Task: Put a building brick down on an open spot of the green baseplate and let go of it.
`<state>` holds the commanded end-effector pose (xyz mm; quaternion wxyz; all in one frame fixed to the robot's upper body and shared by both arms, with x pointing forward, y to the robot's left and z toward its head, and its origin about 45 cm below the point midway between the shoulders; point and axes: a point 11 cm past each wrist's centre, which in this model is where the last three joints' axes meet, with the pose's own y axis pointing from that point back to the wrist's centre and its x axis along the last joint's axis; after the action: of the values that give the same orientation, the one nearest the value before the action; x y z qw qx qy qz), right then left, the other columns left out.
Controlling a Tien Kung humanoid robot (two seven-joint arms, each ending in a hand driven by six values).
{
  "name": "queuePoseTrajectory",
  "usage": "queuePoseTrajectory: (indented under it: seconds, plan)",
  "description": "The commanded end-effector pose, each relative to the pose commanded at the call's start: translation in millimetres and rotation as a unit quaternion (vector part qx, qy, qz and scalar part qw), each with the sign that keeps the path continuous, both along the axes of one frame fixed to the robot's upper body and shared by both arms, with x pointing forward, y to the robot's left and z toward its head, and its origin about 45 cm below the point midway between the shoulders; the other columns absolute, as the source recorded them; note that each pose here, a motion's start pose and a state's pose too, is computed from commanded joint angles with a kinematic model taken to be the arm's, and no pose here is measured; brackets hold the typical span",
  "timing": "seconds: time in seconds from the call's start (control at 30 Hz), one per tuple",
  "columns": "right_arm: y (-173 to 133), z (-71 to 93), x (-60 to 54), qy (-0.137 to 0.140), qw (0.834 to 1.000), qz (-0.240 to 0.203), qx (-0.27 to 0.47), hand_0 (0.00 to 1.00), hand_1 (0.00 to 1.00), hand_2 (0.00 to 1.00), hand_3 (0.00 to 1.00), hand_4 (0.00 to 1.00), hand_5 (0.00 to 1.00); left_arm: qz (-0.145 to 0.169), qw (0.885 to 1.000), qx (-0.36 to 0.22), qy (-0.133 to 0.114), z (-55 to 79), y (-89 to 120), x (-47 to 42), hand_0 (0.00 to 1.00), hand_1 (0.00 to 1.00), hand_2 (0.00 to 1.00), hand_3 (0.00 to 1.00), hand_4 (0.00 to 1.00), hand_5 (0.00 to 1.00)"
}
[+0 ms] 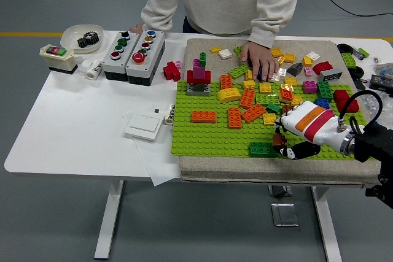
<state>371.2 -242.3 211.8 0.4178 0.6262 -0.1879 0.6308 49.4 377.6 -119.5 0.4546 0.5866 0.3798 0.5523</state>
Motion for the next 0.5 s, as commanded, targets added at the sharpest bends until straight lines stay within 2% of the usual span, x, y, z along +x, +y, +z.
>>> queuePoseTrajectory:
  seconds: [0.5]
  plan:
    - [9.5, -7.6, 3.3, 0.007, 1.0, 0.006, 0.0, 0.244, 0.402, 0.51, 0.53, 0.694, 0.558, 0.0, 1.0, 0.0, -0.002, 0.3, 0.0, 1.9, 0.752, 0.763, 0.792, 0.686, 0.785, 0.746]
